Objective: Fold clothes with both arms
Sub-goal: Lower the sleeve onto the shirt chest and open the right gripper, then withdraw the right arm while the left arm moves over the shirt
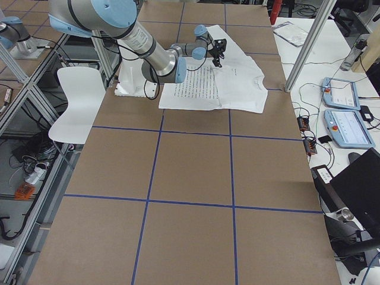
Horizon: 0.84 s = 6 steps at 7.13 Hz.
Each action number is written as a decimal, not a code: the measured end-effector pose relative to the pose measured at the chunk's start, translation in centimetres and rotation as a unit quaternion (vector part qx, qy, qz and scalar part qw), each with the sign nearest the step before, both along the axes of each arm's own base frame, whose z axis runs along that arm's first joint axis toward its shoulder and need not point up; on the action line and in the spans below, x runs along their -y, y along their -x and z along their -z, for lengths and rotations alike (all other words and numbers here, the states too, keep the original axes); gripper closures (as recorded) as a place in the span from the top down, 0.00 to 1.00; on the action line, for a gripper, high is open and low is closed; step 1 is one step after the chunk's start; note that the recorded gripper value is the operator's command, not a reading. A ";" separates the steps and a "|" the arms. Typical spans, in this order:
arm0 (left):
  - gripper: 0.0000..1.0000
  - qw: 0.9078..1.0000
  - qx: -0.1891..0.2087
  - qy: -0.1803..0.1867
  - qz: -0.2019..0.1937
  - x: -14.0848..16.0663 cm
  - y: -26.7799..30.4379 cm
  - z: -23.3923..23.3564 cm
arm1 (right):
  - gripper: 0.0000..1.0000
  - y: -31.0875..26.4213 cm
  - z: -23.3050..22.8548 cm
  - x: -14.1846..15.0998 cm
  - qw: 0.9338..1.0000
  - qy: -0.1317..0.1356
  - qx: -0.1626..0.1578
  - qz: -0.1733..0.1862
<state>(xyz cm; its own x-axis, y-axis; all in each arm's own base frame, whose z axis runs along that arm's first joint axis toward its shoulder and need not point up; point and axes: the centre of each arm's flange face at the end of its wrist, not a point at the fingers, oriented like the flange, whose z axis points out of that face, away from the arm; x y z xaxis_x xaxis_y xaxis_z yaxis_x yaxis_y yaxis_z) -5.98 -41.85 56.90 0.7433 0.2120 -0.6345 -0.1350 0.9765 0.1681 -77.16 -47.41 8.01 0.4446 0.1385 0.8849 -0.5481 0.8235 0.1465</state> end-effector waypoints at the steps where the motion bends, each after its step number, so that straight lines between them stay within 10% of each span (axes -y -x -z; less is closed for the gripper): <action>1: 1.00 1.000 0.000 0.000 0.000 0.0 0.0 0.0 | 0.98 0.2 1.0 -0.4 1.000 -0.002 0.006 -0.001; 3: 1.00 1.000 -0.001 -0.006 0.000 0.4 0.0 0.4 | 0.99 -0.4 4.4 -0.3 1.000 -0.002 0.025 -0.006; 6: 1.00 0.998 -0.003 -0.059 0.000 3.8 -0.1 4.5 | 1.00 -7.1 7.7 4.7 0.997 0.030 -0.048 0.044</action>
<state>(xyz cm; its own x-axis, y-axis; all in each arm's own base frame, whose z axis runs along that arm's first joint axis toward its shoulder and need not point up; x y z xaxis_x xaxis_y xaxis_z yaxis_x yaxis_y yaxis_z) -5.88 -45.64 52.42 0.7388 0.2866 -0.6100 -0.1343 0.9495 0.2834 -70.08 -52.13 0.33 0.5391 0.1456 0.8296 -0.4584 0.8770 0.1439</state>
